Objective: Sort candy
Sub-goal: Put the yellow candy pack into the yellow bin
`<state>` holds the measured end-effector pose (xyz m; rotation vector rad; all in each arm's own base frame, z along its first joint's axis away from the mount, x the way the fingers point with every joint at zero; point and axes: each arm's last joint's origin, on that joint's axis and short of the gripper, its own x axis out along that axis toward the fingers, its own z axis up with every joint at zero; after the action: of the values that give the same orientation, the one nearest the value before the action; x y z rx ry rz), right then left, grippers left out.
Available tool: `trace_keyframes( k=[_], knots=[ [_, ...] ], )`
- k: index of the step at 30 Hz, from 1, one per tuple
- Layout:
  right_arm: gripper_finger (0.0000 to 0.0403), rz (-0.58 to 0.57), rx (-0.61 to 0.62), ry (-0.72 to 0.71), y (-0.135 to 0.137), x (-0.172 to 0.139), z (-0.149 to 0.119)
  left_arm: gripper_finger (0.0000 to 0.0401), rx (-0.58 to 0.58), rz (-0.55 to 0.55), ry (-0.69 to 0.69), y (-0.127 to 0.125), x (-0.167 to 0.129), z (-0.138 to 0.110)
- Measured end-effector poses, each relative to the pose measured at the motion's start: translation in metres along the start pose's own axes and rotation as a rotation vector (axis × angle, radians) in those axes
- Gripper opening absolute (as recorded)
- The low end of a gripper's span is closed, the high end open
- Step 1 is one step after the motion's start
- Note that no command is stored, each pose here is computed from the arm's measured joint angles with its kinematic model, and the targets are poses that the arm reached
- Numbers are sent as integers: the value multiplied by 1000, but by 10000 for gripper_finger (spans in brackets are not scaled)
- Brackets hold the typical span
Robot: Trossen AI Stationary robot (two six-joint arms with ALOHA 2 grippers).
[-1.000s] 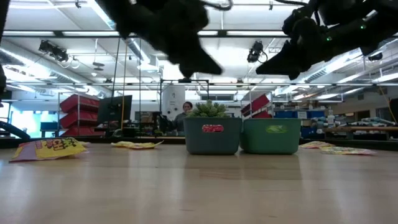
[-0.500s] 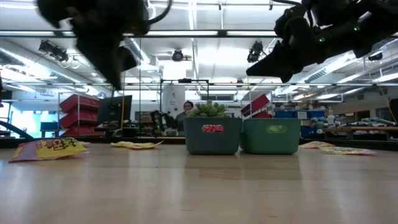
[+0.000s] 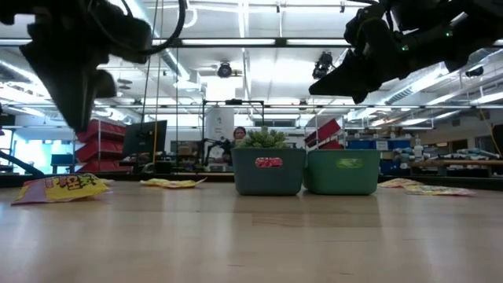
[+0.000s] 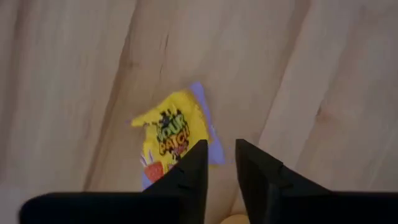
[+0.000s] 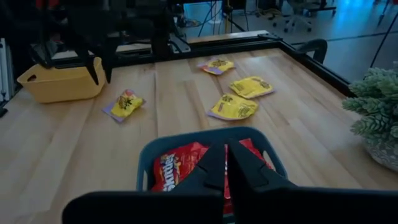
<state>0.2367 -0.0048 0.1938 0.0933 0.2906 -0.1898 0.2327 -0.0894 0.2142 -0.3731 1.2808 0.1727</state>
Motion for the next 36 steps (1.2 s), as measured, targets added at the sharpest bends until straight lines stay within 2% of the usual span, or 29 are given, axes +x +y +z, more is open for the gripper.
trace_keyframes(
  k=[7, 20, 24, 30, 36],
  knots=[
    [7, 3, -2, 7, 1, 1, -1, 138, -79, 16, 15, 11, 23, -12],
    [5, 5, -3, 8, 1, 1, -1, 142, -111, 74, -10, 31, 48, -26],
    [5, 5, -3, 8, 1, 1, -1, 117, -111, 91, -7, 33, 50, -29],
    [5, 1, -8, 8, 1, 1, -1, 15, -107, 96, -3, 31, 45, -25],
    [3, -2, -14, 18, 1, 1, -2, 4, -150, 35, 13, 13, 16, -6]
  ],
)
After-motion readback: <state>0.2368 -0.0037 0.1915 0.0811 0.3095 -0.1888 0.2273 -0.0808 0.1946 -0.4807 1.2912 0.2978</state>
